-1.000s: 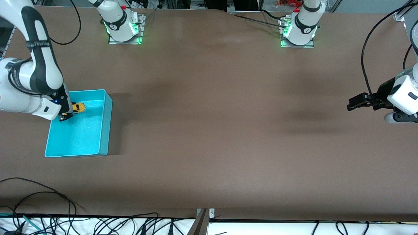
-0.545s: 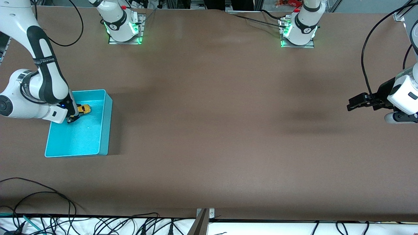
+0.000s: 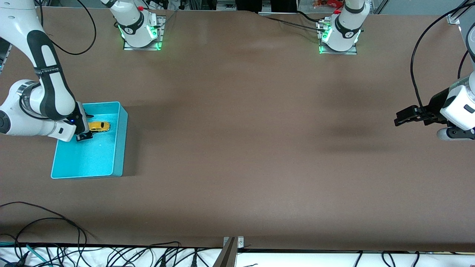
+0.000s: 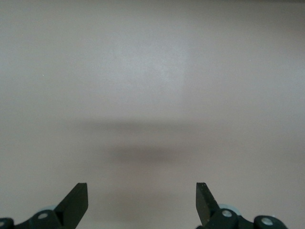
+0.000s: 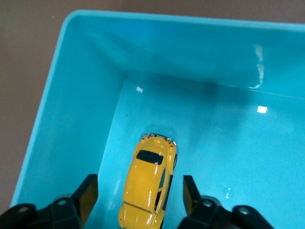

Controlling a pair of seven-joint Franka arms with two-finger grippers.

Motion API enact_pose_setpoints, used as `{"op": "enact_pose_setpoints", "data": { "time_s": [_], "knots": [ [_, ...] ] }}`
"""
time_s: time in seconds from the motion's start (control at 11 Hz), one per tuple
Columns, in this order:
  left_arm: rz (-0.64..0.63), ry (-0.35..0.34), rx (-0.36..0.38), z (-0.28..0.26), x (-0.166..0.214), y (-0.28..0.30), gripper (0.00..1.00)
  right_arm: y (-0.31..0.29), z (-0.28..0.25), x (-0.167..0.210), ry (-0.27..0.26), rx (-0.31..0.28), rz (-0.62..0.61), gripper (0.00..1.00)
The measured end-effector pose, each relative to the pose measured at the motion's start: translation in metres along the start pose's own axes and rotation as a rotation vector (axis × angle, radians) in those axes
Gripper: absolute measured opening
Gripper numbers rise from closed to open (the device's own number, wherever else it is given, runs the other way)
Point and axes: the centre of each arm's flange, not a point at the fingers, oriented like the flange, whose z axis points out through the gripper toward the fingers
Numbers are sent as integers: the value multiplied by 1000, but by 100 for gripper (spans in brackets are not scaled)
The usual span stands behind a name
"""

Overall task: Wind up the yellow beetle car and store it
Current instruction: 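Open the right gripper to drop the car into the bin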

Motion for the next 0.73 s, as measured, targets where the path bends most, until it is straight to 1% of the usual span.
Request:
{"op": "enact_pose_setpoints", "data": {
  "time_s": [0.09,0.18,0.27,0.36,0.55,0.64,0.73],
  "knots": [
    [0,0,0,0,0,0,100,1,-8,2,13,12,3,93],
    [0,0,0,0,0,0,100,1,-20,5,26,27,22,100],
    [0,0,0,0,0,0,100,2,-35,9,30,30,51,100],
    [0,0,0,0,0,0,100,1,-53,16,27,19,91,100],
    [0,0,0,0,0,0,100,-4,-91,42,22,-3,192,100],
    [0,0,0,0,0,0,100,-7,-106,56,20,-11,278,100],
    [0,0,0,0,0,0,100,-11,-120,68,21,-11,396,100]
  ]
}}
